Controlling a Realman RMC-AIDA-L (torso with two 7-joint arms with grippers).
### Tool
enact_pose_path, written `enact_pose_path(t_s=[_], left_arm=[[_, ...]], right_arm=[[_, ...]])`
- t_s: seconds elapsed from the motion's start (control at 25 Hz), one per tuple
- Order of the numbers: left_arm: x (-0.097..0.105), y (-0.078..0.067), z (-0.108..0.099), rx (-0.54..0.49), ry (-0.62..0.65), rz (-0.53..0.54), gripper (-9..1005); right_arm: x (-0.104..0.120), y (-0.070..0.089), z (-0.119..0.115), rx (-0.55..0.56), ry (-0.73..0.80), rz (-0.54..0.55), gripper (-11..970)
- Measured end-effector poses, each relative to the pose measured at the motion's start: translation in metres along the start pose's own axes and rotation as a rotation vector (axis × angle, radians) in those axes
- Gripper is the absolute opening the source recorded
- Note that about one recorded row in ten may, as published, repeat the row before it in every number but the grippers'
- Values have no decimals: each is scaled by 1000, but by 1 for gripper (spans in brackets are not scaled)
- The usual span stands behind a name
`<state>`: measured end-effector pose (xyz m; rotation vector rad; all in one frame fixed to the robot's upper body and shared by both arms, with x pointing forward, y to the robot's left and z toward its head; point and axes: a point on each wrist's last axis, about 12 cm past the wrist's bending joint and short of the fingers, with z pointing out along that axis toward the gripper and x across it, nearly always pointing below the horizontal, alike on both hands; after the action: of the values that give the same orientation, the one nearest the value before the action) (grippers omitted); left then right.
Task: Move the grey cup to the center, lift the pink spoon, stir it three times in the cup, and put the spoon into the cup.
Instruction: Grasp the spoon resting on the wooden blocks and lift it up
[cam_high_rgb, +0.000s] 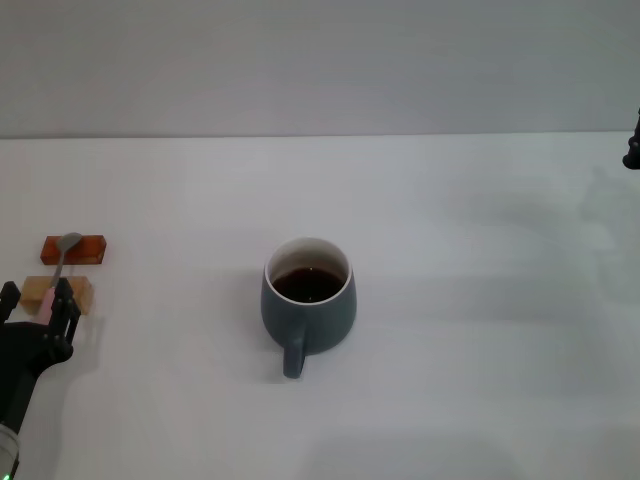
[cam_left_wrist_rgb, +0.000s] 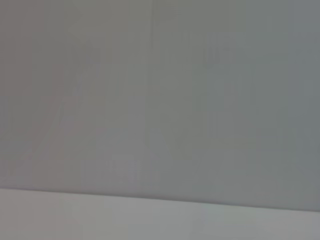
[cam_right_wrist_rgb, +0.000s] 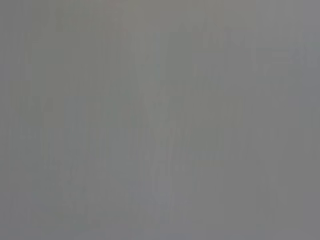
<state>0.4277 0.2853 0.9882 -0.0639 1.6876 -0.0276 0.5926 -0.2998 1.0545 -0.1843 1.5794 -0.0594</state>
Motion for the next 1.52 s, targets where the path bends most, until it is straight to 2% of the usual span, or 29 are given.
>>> enact_pose_path(t_s=[0.56, 1.52], left_arm=[[11, 2, 3, -12, 51, 3, 588], [14, 2, 6, -12, 75, 0, 588]], right_arm=[[-3, 0, 1, -4, -10, -1, 5], [-5, 1, 1, -2, -20, -22, 5]])
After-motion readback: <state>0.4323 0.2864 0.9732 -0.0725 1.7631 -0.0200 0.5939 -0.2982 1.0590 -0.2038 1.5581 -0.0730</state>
